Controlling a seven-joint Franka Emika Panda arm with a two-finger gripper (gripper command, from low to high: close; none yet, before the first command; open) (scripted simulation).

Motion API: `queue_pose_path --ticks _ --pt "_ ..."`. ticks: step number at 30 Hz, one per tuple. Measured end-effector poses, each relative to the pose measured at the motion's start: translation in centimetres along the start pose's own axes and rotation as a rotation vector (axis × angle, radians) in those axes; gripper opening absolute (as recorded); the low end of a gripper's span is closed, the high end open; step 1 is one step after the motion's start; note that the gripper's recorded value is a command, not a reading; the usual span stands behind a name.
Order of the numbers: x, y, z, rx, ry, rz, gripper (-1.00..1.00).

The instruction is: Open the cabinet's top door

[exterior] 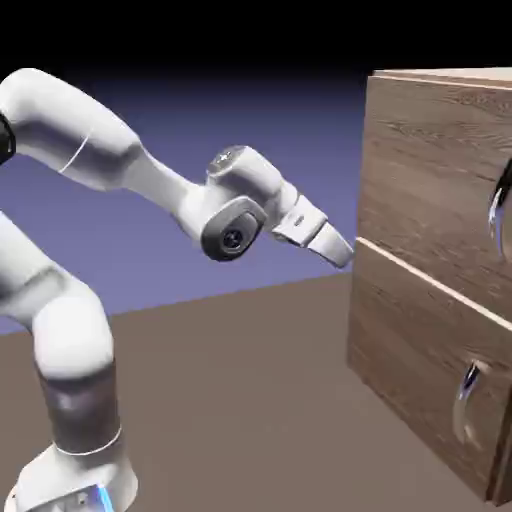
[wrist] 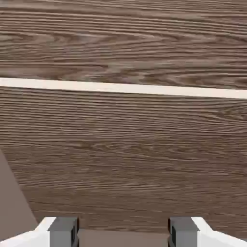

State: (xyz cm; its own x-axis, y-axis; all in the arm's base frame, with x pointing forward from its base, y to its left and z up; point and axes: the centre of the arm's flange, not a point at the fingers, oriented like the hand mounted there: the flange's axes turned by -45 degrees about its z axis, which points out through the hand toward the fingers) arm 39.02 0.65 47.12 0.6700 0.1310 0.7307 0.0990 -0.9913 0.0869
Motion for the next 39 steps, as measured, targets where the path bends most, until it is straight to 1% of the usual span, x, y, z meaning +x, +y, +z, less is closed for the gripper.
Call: queue_pose_path --ticks 5,11,22,31,39 --pt "3.8 0.1 -3.6 -0.012 0.124 -0.319 0.0" --pt "7.2 1.0 -8.0 -0.076 0.263 -0.684 0.0" --pt "10.5 5.2 -14.5 -0.312 0.442 -1.287 0.0" --pt "10.9 10.7 -16.4 -0.574 0.469 -1.721 0.0" --pt "9.9 16.2 -14.6 -0.808 0.386 -2.079 0.0"
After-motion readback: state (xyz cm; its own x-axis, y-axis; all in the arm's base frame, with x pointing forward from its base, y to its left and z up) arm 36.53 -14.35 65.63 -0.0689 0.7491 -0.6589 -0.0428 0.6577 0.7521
